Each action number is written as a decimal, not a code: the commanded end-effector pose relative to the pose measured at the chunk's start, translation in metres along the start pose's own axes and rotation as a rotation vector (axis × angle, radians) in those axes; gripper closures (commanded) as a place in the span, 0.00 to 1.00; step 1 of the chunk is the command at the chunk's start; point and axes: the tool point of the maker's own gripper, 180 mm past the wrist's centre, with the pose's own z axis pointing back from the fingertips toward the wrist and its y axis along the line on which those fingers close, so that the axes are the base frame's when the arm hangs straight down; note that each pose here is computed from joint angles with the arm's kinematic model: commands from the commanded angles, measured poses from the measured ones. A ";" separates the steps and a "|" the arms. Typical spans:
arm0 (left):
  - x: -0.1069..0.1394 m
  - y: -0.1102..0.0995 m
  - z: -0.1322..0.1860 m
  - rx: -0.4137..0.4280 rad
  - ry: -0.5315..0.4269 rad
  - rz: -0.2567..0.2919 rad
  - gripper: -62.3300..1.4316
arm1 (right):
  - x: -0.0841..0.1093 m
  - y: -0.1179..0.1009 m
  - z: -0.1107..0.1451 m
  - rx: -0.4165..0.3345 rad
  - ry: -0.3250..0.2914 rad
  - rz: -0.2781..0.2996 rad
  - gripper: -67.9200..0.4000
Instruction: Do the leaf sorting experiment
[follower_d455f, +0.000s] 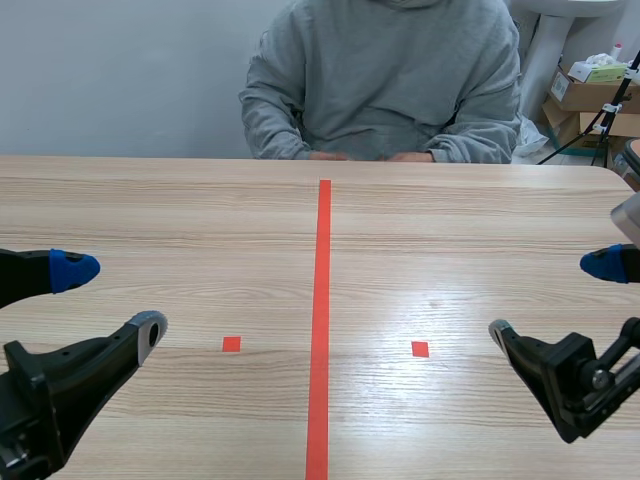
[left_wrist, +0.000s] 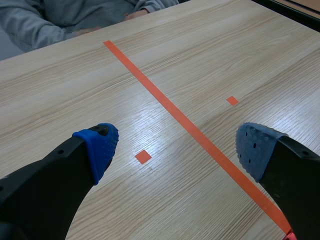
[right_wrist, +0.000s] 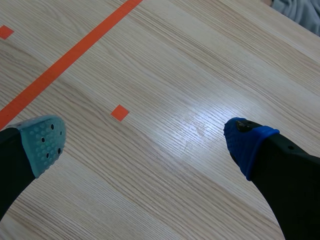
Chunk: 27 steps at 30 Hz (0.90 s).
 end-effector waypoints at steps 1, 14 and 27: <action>0.010 -0.001 -0.001 -0.001 -0.039 0.004 0.18 | 0.012 -0.003 0.000 -0.007 -0.040 0.006 0.00; 0.010 -0.001 -0.001 0.007 -0.045 0.014 0.18 | 0.012 -0.003 0.000 -0.008 -0.040 0.006 0.00; 0.011 -0.001 -0.001 0.008 -0.046 0.016 0.18 | 0.012 -0.003 0.000 -0.008 -0.039 0.006 0.00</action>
